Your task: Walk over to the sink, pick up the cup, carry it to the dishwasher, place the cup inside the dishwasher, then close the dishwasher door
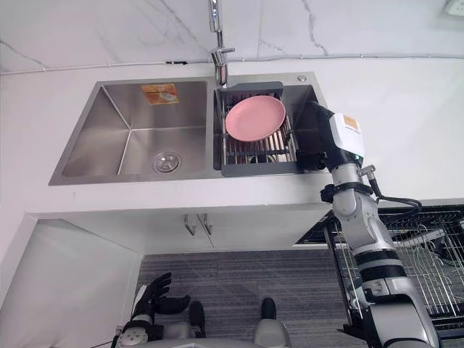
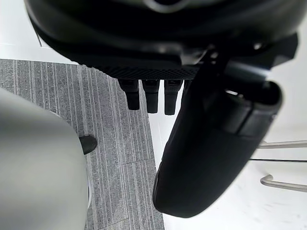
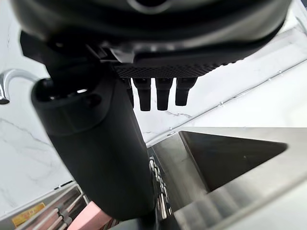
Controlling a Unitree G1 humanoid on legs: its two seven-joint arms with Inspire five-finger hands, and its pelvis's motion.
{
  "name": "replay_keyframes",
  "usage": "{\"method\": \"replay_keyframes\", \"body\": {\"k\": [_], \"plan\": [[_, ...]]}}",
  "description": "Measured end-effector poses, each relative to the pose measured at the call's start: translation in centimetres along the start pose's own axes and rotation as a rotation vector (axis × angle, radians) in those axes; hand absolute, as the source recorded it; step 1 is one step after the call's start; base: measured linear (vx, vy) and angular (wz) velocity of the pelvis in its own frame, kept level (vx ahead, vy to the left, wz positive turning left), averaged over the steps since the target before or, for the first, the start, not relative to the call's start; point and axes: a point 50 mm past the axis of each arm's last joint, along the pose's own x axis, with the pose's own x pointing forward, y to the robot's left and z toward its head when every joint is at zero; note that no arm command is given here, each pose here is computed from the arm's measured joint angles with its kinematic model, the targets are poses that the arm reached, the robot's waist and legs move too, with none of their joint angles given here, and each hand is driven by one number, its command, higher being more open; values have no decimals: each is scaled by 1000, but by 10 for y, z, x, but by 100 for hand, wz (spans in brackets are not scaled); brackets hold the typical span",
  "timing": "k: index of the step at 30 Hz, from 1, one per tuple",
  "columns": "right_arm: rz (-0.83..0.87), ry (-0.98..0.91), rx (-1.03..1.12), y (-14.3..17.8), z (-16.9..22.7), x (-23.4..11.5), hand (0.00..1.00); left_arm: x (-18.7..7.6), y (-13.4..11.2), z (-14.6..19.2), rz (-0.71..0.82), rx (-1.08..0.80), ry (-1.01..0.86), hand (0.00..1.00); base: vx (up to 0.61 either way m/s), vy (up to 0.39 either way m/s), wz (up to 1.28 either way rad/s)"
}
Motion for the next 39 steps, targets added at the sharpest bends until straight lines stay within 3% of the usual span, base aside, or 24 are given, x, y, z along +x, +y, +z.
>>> {"method": "replay_keyframes", "body": {"k": [39], "plan": [[121, -91, -262, 14, 12, 27, 90, 6, 14, 11, 38, 8, -45, 90, -9, -3, 4]]}}
